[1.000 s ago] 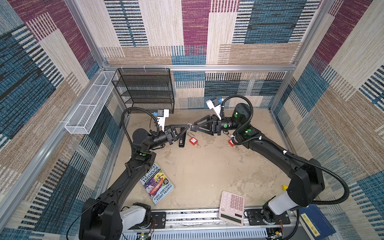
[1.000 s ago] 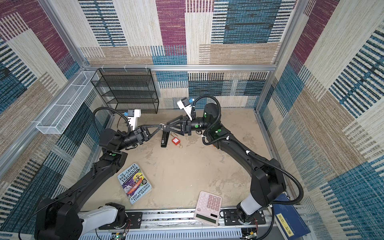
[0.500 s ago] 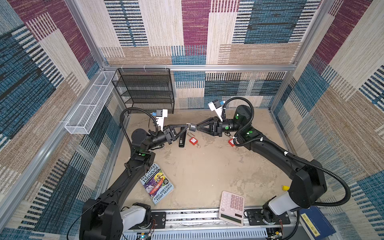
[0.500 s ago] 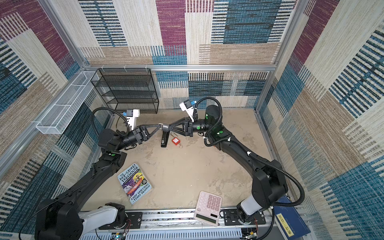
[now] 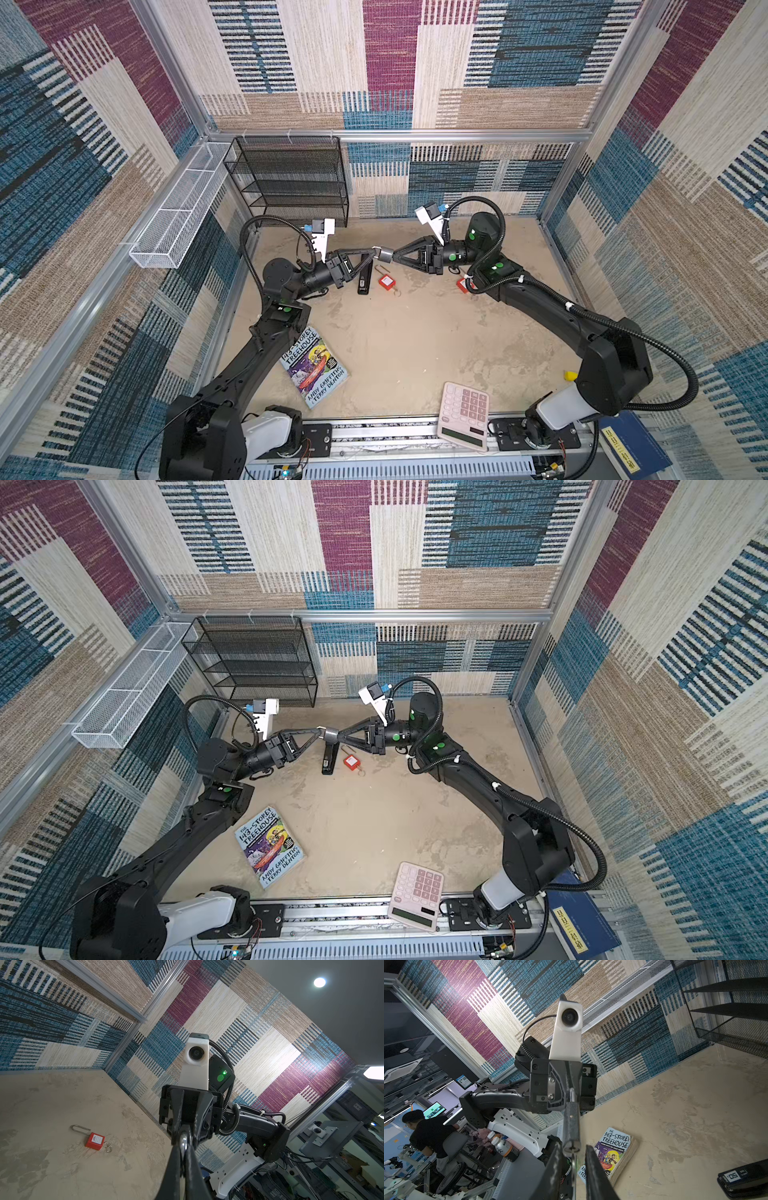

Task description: Lock with the key

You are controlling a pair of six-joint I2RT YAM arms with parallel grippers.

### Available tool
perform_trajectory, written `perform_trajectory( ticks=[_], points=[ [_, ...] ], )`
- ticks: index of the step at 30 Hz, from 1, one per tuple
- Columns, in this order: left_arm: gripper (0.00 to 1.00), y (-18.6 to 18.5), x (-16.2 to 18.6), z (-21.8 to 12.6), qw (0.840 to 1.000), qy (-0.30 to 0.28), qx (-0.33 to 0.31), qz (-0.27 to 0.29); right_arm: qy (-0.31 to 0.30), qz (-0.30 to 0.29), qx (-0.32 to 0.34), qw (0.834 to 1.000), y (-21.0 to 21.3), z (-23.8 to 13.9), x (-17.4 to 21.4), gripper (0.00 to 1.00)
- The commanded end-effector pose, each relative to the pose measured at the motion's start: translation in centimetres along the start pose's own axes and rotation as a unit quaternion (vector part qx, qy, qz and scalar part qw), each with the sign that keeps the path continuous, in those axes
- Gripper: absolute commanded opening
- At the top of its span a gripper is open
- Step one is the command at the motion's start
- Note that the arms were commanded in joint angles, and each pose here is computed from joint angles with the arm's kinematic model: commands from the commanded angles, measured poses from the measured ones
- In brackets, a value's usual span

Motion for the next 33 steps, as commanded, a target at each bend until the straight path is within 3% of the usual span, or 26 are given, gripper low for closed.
perform_trajectory(
  ticks=[1, 13, 33],
  points=[
    [0.00, -1.2, -0.1, -0.1, 1.000, 0.003, 0.022, 0.022, -0.006, -0.005, -0.002, 1.000, 0.3, -0.1, -0.3, 0.20],
    [0.00, -1.1, -0.1, -0.3, 1.000, 0.003, 0.022, 0.019, -0.006, 0.002, -0.002, 1.000, 0.3, -0.1, -0.3, 0.00],
    [0.00, -0.6, -1.0, -2.0, 1.000, -0.011, 0.007, 0.027, 0.009, 0.026, 0.039, 0.999, -1.2, -1.5, 1.4, 0.00]
  ],
)
Point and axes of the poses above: each gripper's point midway between its finger pads, its own z axis out along the fingers, its own y axis along the line the jaws close on, x = y × z, the point moved 3 cm from there along -z, back along the fingers, and after that the axes turned 15 degrees about -z, right-handed, at the moved point
